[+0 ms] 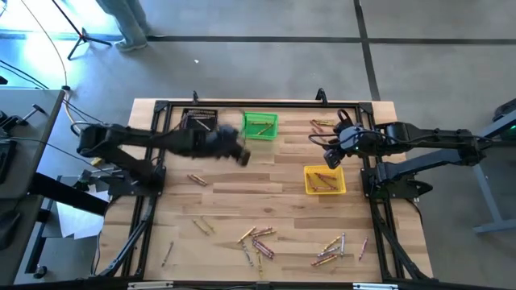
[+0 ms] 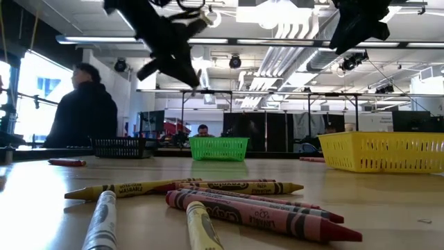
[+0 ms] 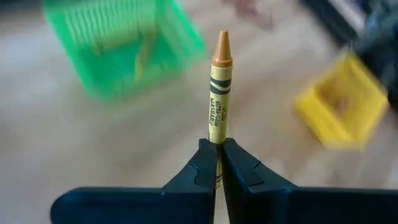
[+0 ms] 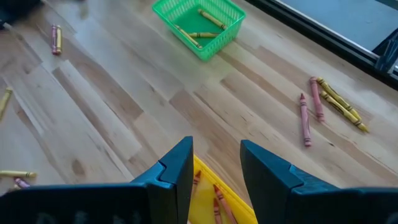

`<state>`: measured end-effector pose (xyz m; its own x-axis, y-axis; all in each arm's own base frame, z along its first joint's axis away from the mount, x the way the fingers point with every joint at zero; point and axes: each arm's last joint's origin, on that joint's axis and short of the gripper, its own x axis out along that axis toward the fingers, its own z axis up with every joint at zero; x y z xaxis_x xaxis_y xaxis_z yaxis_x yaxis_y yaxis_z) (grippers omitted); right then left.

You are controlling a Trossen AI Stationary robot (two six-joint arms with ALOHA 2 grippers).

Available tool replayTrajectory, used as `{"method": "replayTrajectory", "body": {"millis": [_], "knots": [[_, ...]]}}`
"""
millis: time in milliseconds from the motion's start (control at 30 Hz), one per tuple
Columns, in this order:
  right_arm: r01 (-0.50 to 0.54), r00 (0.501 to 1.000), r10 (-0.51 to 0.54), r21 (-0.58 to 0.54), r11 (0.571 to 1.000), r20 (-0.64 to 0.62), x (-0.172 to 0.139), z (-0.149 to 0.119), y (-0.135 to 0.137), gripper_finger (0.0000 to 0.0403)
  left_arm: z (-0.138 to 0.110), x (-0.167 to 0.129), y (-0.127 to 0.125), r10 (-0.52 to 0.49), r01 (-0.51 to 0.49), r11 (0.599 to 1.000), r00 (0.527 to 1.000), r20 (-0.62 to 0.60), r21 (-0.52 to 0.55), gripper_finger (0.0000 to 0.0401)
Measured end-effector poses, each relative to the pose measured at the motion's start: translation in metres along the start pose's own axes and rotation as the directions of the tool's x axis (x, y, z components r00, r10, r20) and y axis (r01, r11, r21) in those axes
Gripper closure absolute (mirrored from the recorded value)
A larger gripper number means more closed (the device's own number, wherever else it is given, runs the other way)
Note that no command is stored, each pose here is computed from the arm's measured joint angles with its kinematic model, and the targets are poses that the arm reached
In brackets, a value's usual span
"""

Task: Sort crayons
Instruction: Put the yellow crayon into the green basket

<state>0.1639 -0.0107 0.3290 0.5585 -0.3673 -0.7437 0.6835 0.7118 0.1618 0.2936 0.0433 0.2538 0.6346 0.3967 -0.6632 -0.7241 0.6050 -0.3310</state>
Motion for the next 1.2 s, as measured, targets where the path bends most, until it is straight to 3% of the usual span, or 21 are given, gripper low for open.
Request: {"method": "replayTrajectory", "body": {"millis": [100, 233, 400, 600, 867, 933, 1033, 1100, 1200], "knots": [[0.004, 1.0, -0.004, 0.015, 1.0, -0.003, 0.001, 0.0, 0.001, 0.0284, 0.024, 0.019, 0.017, 0.028, -0.029, 1.0, 0.996, 0.09, 0.008, 0.04], [0.015, 1.0, -0.015, 0.013, 1.0, -0.004, 0.004, 0.001, 0.002, 0.0284, 0.041, 0.044, 0.041, 0.049, -0.059, 0.994, 0.993, 0.106, 0.09, 0.04], [0.04, 0.999, -0.04, 0.006, 0.999, -0.007, 0.009, 0.001, 0.005, 0.0284, 0.042, 0.081, 0.058, 0.01, -0.015, 0.994, 0.999, 0.046, 0.112, 0.0395], [0.057, 0.998, -0.057, -0.006, 0.998, -0.026, 0.015, 0.001, 0.008, 0.0284, 0.037, 0.11, 0.063, -0.018, 0.011, 0.99, 0.999, 0.049, 0.142, 0.0365], [0.072, 0.995, -0.072, 0.002, 0.997, -0.064, 0.025, 0.001, 0.013, 0.0284, 0.038, 0.113, 0.06, -0.078, 0.066, 0.98, 0.995, 0.059, 0.187, 0.0304], [0.072, 0.994, -0.072, 0.0, 0.997, -0.076, 0.027, 0.0, 0.014, 0.0284, 0.038, 0.107, 0.057, -0.173, 0.17, 0.971, 0.985, -0.002, 0.17, 0.0294], [0.072, 0.993, -0.072, -0.007, 0.997, -0.097, 0.031, 0.0, 0.016, 0.0284, 0.036, 0.094, 0.05, -0.389, 0.411, 0.901, 0.907, -0.163, 0.135, 0.0289], [0.079, 0.991, -0.08, -0.015, 0.997, -0.105, 0.034, 0.0, 0.018, 0.0284, 0.031, 0.082, 0.042, -0.509, 0.551, 0.829, 0.815, -0.276, 0.097, 0.0291], [0.087, 0.989, -0.091, -0.039, 0.995, -0.117, 0.038, -0.001, 0.019, 0.0284, 0.019, 0.061, 0.029, -0.603, 0.685, 0.727, 0.676, -0.423, 0.057, 0.03]]}}
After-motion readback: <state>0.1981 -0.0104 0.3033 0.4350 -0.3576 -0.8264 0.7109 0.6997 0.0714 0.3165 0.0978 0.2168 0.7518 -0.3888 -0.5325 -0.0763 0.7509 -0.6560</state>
